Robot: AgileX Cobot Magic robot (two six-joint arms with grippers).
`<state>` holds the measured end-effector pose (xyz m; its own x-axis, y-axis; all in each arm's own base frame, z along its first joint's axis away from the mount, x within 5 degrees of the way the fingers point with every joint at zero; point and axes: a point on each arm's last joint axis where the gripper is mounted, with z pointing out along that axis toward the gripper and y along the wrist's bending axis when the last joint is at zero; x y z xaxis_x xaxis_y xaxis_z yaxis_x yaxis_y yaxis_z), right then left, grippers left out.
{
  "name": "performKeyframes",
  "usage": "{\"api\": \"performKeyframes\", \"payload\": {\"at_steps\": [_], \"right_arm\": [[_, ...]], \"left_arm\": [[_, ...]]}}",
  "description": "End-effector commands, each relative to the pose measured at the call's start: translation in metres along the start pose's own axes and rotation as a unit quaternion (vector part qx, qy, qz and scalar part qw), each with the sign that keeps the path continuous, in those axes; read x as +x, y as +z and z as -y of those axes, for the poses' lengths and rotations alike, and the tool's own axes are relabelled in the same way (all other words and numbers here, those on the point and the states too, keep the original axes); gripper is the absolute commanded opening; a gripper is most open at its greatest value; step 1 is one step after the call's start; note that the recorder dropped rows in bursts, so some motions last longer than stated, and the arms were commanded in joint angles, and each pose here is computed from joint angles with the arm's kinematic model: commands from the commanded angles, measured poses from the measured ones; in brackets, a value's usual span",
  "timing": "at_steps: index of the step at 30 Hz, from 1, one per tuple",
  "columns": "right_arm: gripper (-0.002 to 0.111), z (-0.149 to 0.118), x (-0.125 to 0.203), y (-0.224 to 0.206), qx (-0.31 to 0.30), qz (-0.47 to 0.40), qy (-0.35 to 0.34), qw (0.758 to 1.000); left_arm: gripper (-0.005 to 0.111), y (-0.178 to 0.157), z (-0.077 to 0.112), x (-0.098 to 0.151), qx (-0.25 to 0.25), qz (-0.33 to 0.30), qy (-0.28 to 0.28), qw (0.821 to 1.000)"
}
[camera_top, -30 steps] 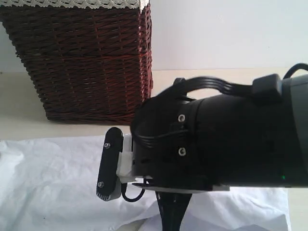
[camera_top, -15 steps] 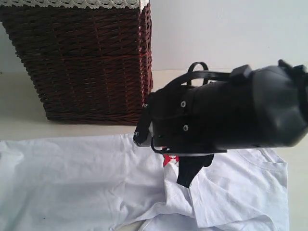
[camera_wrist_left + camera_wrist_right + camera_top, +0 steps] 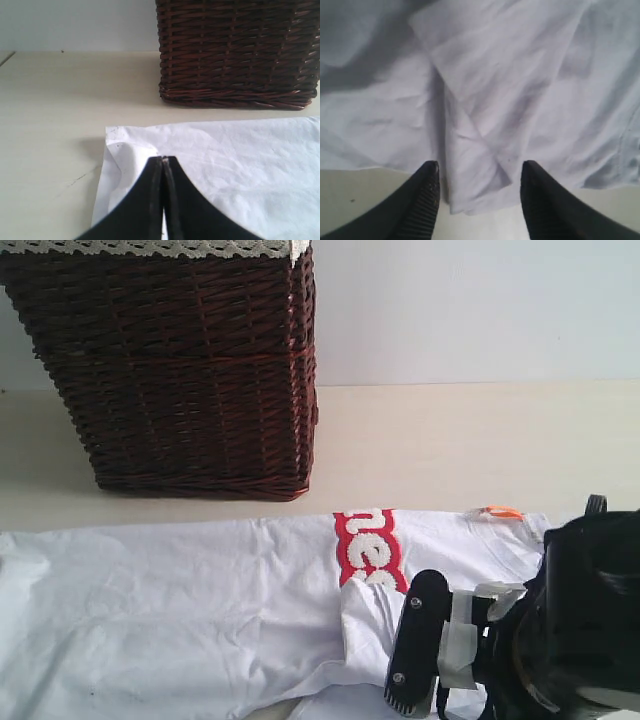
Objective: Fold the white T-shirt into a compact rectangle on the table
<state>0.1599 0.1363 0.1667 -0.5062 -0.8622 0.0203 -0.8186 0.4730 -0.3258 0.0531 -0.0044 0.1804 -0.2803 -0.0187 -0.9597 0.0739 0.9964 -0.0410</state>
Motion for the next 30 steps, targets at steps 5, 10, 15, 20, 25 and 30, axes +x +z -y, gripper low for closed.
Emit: {"api": "performKeyframes", "payload": {"at_steps": [5,10,15,20,25,30], "right_arm": [[0.052,-0.002,-0.016,0.024,0.020,0.022,-0.018,0.999],[0.052,-0.006,-0.019,0.042,0.019,-0.016,-0.024,0.999],[0.050,0.004,-0.028,0.036,0.051,-0.024,0.012,0.998],[0.044,0.009,-0.037,0.031,0.064,-0.007,0.005,0.998],[0.039,0.012,-0.037,0.030,0.075,-0.009,-0.003,0.997],[0.039,0.010,-0.035,0.027,0.059,-0.013,-0.002,0.998]], "left_arm": [[0.000,0.000,0.000,-0.001,-0.001,0.008,0.000,1.000],[0.000,0.000,0.000,-0.001,-0.001,0.008,0.000,1.000],[0.000,0.000,0.000,-0.001,-0.001,0.008,0.000,1.000],[0.000,0.000,0.000,-0.001,-0.001,0.008,0.000,1.000],[0.000,0.000,0.000,-0.001,-0.001,0.008,0.000,1.000],[0.000,0.000,0.000,-0.001,-0.001,0.008,0.000,1.000]]}}
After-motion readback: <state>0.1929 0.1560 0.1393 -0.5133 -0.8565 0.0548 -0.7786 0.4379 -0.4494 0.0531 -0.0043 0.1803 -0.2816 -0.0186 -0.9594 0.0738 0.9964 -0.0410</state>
